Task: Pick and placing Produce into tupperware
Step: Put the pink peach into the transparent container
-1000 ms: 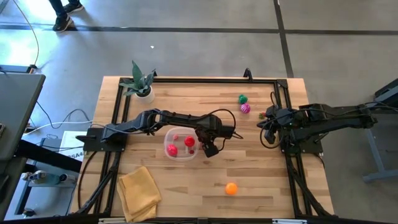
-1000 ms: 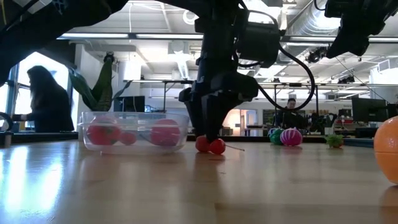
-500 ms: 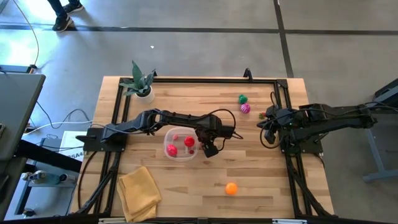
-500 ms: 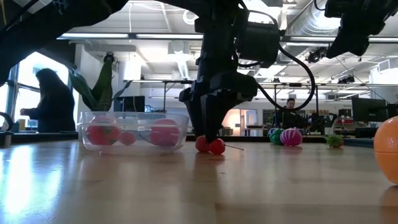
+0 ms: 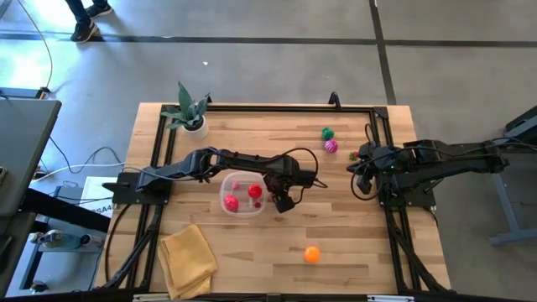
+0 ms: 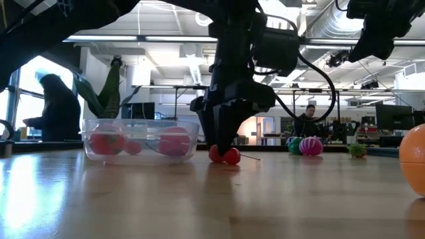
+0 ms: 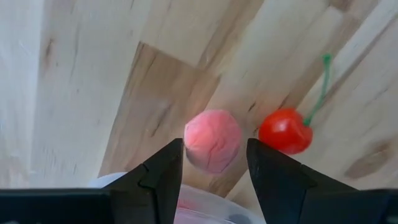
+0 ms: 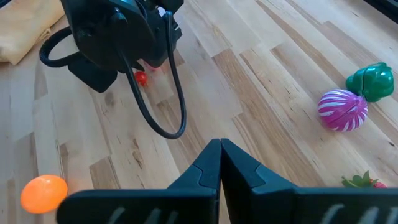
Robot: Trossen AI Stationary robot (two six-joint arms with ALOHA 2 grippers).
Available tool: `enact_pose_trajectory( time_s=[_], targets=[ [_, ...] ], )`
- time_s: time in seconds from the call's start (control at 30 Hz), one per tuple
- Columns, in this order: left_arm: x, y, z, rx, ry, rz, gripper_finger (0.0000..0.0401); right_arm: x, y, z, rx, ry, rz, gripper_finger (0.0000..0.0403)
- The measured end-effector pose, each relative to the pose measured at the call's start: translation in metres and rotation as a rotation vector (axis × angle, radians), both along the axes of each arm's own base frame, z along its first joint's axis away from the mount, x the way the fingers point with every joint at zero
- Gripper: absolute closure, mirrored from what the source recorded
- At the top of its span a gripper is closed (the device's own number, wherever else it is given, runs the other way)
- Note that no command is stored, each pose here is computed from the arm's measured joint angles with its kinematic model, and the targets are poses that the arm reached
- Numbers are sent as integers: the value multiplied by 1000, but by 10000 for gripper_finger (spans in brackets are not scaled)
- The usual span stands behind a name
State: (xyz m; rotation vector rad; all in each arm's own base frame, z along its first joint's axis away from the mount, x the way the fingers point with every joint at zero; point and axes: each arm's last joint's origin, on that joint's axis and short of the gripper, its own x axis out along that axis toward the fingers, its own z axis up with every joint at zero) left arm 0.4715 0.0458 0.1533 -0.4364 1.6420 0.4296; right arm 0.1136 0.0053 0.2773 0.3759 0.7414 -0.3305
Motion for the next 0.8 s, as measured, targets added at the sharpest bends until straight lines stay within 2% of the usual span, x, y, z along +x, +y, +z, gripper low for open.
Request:
enact_pose_trajectory(
  time_s=[0.8],
  targets=[
    [3, 1, 0, 17, -30, -21, 233, 0, 0, 0, 0, 0, 0, 402]
  ],
)
